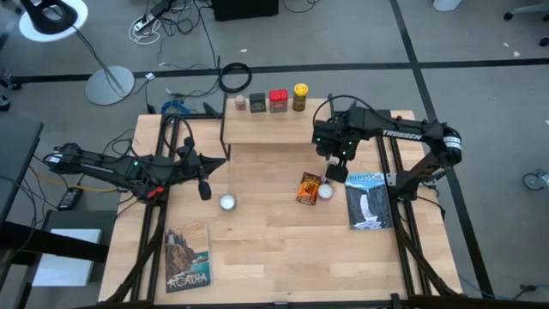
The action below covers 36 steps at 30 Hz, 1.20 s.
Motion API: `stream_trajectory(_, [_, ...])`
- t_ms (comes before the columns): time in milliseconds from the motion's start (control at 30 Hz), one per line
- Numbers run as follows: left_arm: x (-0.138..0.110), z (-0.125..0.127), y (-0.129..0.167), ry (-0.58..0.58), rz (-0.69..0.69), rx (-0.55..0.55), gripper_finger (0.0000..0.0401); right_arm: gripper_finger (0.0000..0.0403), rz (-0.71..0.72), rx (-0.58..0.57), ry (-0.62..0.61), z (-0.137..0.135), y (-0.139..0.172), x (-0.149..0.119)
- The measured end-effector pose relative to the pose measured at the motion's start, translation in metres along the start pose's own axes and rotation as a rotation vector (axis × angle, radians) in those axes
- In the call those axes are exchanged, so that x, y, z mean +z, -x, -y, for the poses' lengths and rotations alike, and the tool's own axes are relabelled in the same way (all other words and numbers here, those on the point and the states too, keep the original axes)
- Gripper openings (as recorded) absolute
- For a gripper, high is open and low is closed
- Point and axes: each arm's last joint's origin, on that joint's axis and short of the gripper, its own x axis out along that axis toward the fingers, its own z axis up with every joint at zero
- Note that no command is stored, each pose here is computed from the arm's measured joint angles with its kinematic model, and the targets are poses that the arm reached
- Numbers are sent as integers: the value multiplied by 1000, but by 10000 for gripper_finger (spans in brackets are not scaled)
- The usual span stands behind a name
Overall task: Shelf spices
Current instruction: Put the gold seasoning bottle on the shelf
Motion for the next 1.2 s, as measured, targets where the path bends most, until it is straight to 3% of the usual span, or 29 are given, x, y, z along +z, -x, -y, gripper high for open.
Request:
stream_trajectory(333, [0,0,0,-2,-3,0,1,334,18,95,37,2,-28,6])
stream_trajectory(633, [-2,0,0,-12,-18,2,1,334,36,110,2,14,-36,10])
stream_trajectory(867, [-2,0,0,-12,-18,1,1,329,64,-40,10,19,-36,12])
stream_trajectory(1200, [-2,0,0,-14,-18,1,1,307,30,-45,16,20,-36,8])
